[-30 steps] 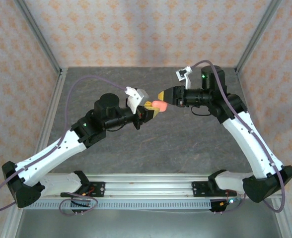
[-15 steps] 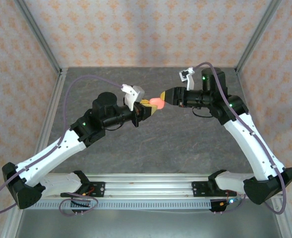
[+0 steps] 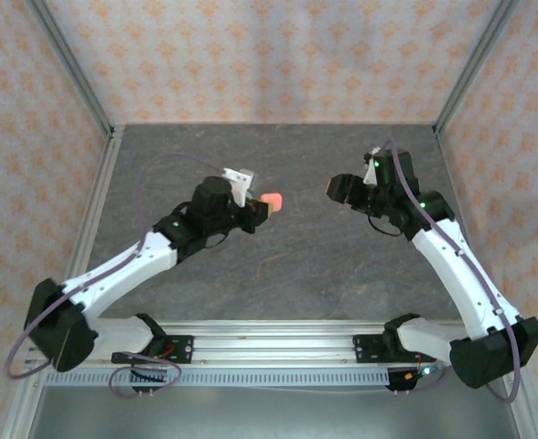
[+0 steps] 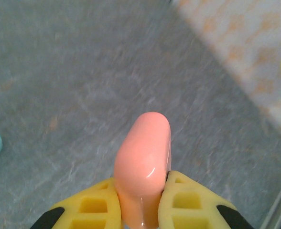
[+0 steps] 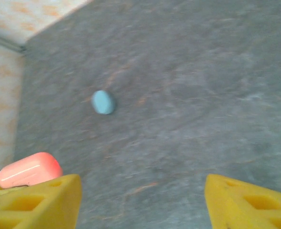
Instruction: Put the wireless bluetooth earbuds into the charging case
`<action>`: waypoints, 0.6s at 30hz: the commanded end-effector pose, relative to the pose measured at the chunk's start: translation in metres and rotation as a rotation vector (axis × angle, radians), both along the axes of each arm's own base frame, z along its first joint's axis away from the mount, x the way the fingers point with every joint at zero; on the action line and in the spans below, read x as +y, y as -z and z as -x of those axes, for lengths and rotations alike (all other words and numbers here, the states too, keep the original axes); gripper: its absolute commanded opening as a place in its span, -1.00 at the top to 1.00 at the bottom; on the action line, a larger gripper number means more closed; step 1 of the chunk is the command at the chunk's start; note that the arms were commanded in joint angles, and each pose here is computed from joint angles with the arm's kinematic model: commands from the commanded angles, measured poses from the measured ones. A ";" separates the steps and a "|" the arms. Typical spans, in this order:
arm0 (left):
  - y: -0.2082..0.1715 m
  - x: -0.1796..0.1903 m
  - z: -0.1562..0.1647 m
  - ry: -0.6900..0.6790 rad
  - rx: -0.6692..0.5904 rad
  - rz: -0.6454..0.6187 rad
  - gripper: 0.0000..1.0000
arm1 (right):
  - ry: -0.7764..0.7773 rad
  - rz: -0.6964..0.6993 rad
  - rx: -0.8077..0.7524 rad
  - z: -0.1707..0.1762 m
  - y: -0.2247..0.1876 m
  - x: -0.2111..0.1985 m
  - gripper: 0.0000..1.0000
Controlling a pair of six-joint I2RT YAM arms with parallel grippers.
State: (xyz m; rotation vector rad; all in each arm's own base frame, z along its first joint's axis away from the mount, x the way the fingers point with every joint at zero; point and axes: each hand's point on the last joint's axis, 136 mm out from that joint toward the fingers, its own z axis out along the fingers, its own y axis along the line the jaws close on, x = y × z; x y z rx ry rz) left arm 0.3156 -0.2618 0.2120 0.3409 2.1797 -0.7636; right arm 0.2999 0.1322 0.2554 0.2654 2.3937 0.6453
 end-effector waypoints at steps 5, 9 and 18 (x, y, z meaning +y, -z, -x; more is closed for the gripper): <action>0.090 -0.022 -0.018 0.003 0.232 -0.074 1.00 | 0.354 0.259 -0.047 0.001 0.048 -0.088 -0.74; 0.118 -0.037 -0.018 0.045 0.322 -0.065 1.00 | 0.458 0.386 -0.106 0.005 0.063 -0.123 -0.88; 0.175 -0.022 0.014 0.010 0.491 -0.084 0.91 | 0.540 0.537 -0.141 0.006 0.097 -0.153 -0.99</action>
